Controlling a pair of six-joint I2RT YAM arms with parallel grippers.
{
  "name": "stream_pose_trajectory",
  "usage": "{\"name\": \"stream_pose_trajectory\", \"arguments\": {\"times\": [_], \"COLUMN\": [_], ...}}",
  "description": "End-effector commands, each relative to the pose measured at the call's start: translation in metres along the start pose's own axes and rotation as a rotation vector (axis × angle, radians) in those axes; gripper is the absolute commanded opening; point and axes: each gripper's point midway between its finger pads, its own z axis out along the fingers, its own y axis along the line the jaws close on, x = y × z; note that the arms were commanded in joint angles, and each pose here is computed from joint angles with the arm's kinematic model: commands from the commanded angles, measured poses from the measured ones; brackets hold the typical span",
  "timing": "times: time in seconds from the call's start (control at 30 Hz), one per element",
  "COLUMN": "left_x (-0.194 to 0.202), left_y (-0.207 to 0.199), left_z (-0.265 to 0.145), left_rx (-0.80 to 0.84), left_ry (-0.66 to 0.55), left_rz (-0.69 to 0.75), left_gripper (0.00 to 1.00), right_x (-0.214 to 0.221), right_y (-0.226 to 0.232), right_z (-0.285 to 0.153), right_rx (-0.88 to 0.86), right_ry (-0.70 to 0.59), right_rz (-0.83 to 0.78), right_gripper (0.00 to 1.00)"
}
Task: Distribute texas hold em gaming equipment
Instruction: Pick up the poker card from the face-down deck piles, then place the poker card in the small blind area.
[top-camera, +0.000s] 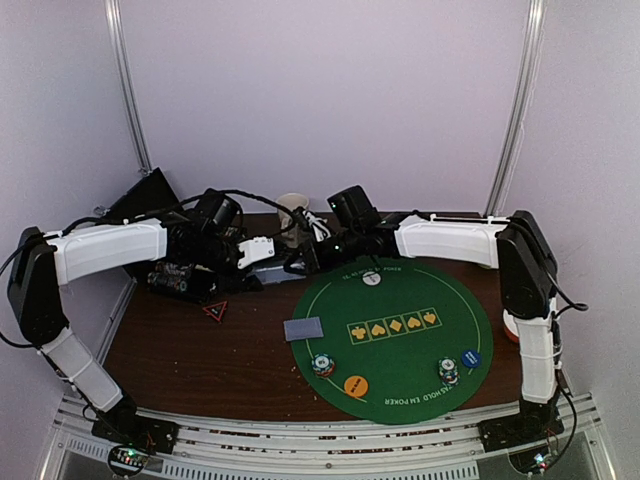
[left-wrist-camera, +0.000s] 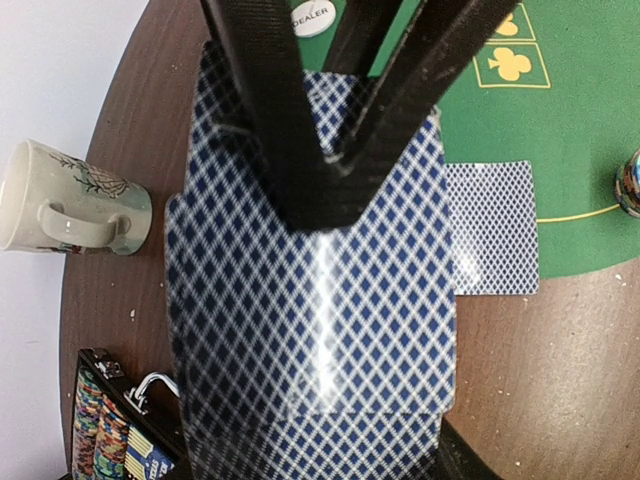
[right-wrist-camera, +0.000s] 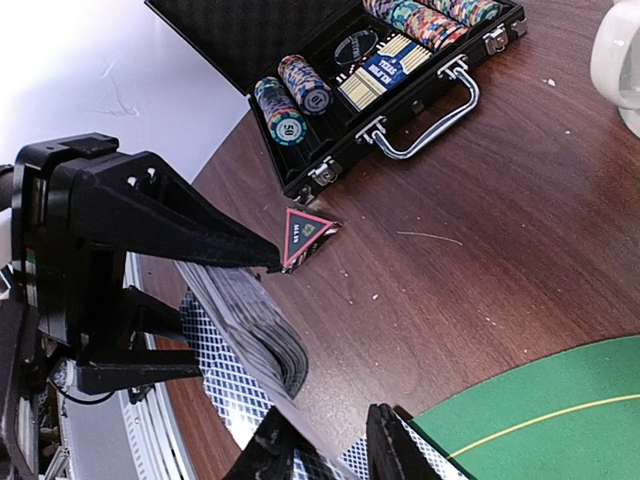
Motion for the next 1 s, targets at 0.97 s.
{"name": "stream_pose_trajectory", "arguments": {"times": [0.97], "left_x": [-0.016], "left_y": [0.016], "left_z": [-0.002], "left_rx": [-0.047], "left_ry": [-0.073], "left_rz": [-0.003], "left_gripper": [0.53], "right_x": [-0.001], "right_y": [0.025], "right_z": [-0.145], "right_rx": [0.106], "right_ry": [0.200], "right_rz": [-0.122], "right_gripper": [0.00]}}
